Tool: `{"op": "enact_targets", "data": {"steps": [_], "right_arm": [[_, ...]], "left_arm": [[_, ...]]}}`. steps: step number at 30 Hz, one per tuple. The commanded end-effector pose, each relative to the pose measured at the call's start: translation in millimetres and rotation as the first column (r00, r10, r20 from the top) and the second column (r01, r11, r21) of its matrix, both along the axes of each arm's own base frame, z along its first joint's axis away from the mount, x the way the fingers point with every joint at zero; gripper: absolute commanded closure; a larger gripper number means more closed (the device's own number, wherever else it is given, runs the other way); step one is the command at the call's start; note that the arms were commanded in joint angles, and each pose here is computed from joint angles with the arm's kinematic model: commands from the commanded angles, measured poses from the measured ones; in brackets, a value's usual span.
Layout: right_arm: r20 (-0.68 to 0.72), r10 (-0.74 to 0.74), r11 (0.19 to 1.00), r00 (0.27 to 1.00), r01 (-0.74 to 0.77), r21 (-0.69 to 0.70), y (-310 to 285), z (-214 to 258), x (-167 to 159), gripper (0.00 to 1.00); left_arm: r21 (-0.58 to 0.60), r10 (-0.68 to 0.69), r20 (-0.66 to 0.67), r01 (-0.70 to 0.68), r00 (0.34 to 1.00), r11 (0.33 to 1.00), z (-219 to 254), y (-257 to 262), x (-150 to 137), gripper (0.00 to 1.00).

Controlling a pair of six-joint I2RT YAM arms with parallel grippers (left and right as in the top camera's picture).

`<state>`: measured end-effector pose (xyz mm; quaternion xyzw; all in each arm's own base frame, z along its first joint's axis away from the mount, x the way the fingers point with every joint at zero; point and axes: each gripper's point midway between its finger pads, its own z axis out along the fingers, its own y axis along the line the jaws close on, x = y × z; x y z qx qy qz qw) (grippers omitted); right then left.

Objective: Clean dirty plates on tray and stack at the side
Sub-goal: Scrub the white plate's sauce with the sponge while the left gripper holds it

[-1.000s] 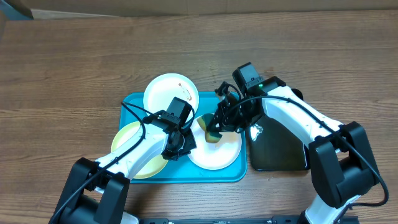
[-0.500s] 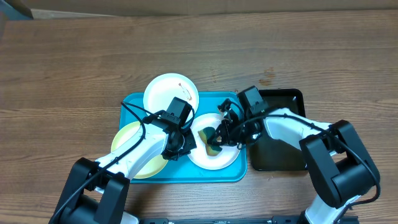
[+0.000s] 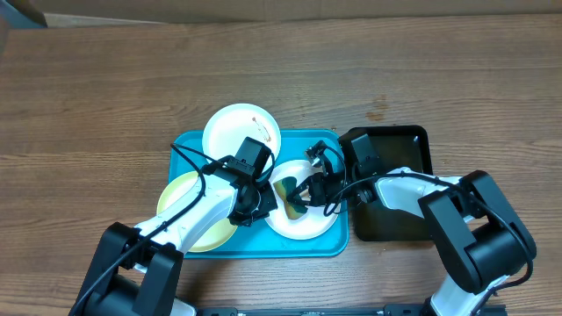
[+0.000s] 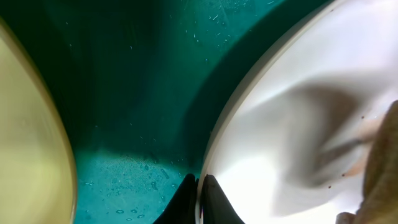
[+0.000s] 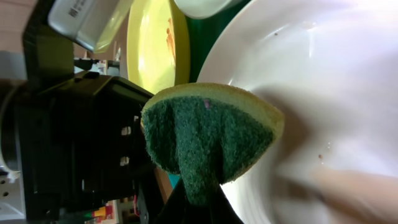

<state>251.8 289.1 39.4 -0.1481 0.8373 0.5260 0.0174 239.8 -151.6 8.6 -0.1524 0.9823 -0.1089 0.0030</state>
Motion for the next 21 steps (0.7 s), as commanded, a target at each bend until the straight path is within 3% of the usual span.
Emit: {"op": "enact_targets", "data": {"steps": [1,11,21], "right_arm": [[0.030,-0.007,0.999,1.000,0.008,-0.049,4.6,-7.5,-2.0,0.96],[0.096,-0.070,0.987,0.993,0.082,-0.135,-0.5,-20.3,13.7,0.96],[0.098,-0.087,0.988,0.991,0.098,-0.117,-9.8,-17.7,22.0,0.96]], "left_arm": [[0.025,-0.020,-0.006,0.020,1.000,0.999,-5.0,4.6,-2.9,0.94],[0.025,-0.020,-0.007,0.020,1.000,0.999,-5.0,4.6,-3.2,0.94],[0.029,-0.021,-0.014,0.021,1.000,0.999,-5.2,5.7,-4.9,0.94]]}}
